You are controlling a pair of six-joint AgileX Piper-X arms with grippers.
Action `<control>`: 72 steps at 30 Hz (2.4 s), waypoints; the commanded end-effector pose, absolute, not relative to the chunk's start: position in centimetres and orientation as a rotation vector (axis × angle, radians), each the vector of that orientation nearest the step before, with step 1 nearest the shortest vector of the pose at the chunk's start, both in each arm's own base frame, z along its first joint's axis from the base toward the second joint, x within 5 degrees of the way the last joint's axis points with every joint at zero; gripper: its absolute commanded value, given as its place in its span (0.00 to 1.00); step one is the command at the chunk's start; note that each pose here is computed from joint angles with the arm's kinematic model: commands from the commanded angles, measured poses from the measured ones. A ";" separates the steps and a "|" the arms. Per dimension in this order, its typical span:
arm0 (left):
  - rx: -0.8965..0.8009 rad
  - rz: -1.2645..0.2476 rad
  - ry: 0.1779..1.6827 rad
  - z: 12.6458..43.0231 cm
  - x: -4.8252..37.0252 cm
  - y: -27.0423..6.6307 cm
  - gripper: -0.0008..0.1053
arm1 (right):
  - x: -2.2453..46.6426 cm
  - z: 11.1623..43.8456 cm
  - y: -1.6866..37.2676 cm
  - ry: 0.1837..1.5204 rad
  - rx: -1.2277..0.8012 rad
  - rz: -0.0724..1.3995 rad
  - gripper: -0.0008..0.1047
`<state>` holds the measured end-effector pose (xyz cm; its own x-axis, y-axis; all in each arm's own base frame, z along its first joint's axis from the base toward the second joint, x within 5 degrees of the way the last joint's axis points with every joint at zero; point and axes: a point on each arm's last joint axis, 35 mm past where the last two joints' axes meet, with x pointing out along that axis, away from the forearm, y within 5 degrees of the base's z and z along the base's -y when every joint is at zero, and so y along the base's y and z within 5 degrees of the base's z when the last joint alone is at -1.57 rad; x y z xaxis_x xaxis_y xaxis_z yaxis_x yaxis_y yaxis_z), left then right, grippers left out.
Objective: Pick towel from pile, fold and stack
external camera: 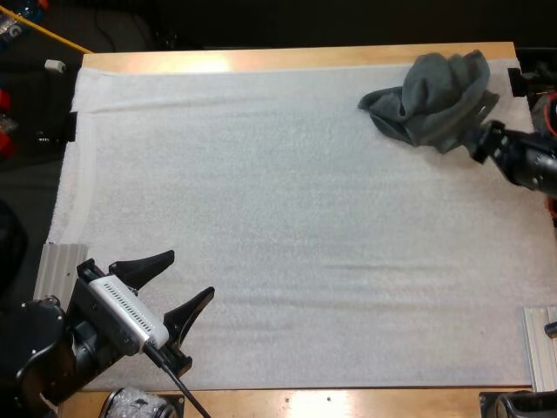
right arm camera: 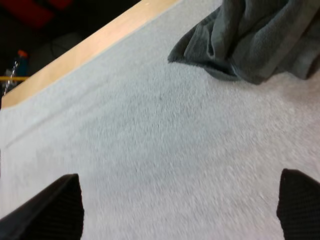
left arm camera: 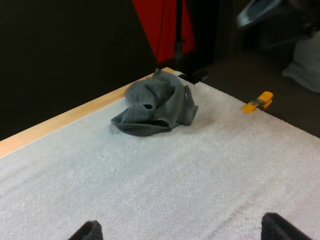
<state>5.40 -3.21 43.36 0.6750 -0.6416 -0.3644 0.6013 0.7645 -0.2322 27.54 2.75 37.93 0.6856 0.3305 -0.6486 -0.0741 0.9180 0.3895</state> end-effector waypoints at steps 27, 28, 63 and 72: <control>-0.133 -0.701 0.456 43.5 5.4 -3.3 0.59 | 43.3 18.5 3.8 0.887 0.710 0.063 0.53; -0.133 -0.701 0.456 43.5 5.4 -3.3 0.59 | 43.5 17.9 3.8 0.883 0.726 0.058 0.53; -0.162 -0.700 0.467 43.5 5.4 -3.3 0.59 | 40.1 33.3 4.6 0.462 0.538 0.427 0.01; -0.170 -0.729 0.495 43.3 5.2 -3.3 0.59 | 32.6 42.8 4.3 0.283 0.504 0.587 0.01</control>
<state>5.26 -3.26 43.20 0.6504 -0.6604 -0.3753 0.5878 0.7505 -0.3022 33.15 4.21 42.02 0.8128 0.5681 -0.1291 -0.4190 0.7239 0.5482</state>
